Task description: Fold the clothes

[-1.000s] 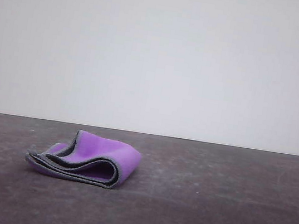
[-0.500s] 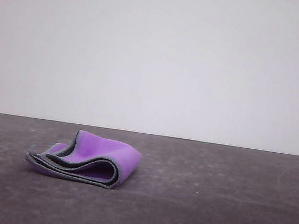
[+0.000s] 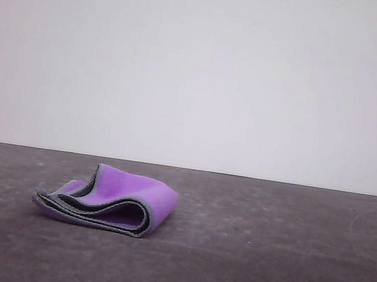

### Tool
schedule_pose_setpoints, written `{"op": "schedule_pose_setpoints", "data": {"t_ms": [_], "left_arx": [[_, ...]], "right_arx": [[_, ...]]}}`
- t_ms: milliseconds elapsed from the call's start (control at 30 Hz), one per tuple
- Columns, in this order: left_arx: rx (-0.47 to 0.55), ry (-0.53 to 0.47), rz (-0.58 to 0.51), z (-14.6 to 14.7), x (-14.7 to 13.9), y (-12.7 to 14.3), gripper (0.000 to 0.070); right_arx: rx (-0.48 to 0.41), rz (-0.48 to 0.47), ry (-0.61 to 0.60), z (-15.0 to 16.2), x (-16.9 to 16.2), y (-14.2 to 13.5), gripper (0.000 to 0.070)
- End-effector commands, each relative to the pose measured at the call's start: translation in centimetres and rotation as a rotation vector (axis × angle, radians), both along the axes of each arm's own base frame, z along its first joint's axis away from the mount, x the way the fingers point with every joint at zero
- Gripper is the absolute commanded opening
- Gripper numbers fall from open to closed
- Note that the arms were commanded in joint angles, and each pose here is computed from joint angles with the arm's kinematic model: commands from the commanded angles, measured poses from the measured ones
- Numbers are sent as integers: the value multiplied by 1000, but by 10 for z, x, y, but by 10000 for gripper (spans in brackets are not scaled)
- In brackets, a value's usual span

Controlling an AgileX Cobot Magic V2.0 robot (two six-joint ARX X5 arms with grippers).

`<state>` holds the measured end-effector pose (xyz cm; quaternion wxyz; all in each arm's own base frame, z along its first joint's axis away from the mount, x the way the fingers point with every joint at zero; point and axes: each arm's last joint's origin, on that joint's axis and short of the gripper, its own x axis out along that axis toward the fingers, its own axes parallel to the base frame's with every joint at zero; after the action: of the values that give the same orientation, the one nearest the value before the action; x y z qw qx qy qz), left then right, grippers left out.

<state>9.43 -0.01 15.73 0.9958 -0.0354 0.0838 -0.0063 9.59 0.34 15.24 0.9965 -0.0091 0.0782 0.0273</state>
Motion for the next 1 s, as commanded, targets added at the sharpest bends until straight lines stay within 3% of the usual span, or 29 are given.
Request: {"op": "schedule_pose_setpoints", "data": {"t_ms": [0,967], "left_arx": [[3,27,2,-6,0,0,3],[3,27,2,-6,0,0,3]], "right_arx": [[14,1,-12,0,0,0,7],[14,1,-12,0,0,0,7]]}}
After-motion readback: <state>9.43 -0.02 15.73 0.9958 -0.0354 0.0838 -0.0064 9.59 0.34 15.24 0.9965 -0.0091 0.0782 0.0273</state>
